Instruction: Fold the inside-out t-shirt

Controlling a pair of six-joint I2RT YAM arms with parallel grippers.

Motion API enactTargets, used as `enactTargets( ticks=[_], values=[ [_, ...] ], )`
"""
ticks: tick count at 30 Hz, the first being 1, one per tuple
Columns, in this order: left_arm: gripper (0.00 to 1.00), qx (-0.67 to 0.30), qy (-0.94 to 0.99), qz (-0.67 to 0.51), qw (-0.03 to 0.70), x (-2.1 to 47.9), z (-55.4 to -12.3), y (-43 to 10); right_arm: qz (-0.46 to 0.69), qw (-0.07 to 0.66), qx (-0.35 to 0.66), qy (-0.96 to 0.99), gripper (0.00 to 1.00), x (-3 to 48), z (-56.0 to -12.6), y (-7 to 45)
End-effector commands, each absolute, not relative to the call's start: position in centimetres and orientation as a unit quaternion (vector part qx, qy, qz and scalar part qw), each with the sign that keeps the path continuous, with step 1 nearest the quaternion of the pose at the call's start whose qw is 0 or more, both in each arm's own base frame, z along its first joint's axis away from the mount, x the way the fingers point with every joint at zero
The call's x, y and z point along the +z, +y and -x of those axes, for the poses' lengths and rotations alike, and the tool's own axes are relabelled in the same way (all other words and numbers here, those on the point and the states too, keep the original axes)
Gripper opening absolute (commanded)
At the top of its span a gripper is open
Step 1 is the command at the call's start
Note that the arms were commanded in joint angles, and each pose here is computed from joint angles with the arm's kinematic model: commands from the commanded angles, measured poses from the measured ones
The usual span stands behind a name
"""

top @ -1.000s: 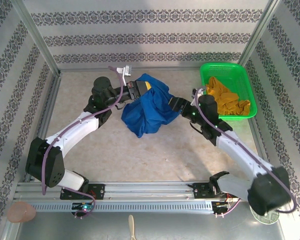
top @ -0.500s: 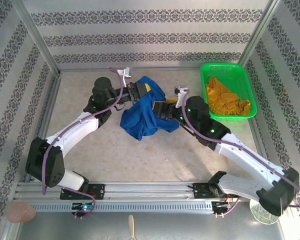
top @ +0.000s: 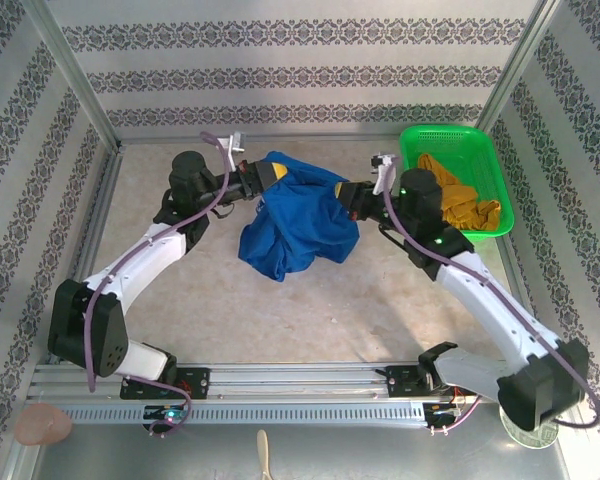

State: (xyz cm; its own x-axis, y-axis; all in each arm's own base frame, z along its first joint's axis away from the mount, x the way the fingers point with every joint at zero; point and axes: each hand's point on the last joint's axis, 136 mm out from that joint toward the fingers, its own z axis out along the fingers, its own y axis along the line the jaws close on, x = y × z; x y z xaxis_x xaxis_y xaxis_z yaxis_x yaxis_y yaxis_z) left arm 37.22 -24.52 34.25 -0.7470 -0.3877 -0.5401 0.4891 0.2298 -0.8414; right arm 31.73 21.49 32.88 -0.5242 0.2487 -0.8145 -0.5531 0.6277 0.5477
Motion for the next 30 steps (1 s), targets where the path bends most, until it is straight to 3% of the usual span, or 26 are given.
enactTargets(
  ticks=[1, 3, 6, 11, 15, 20, 30],
  values=[
    [0.00, -0.603, 0.706, -0.004, 0.371, 33.4, -40.0, -21.9, 0.192, 0.438, 0.525, 0.704, 0.00, 35.8, -26.8, 23.2],
    [0.05, -0.591, 0.721, 0.009, 0.362, 31.7, -41.5, -21.5, 0.215, 0.429, 0.562, 0.674, 0.00, 37.0, -25.7, 23.8],
    [0.40, -0.579, 0.736, 0.016, 0.351, 30.1, -42.6, -21.4, 0.220, 0.420, 0.594, 0.650, 0.00, 37.9, -25.4, 24.4],
    [0.62, -0.576, 0.729, 0.043, 0.368, 30.3, -40.5, -20.3, 0.177, 0.426, 0.586, 0.667, 0.00, 36.0, -27.4, 24.1],
    [0.67, -0.564, 0.722, 0.106, 0.387, 30.3, -37.1, -19.0, 0.151, 0.420, 0.587, 0.675, 0.00, 34.2, -28.1, 24.0],
    [0.71, -0.546, 0.738, 0.188, 0.349, 28.5, -34.1, -20.3, 0.146, 0.407, 0.587, 0.684, 0.00, 32.5, -27.9, 24.2],
    [0.79, -0.511, 0.809, 0.194, 0.217, 22.9, -34.4, -27.8, 0.147, 0.374, 0.573, 0.715, 0.00, 28.2, -25.9, 24.7]
  ],
)
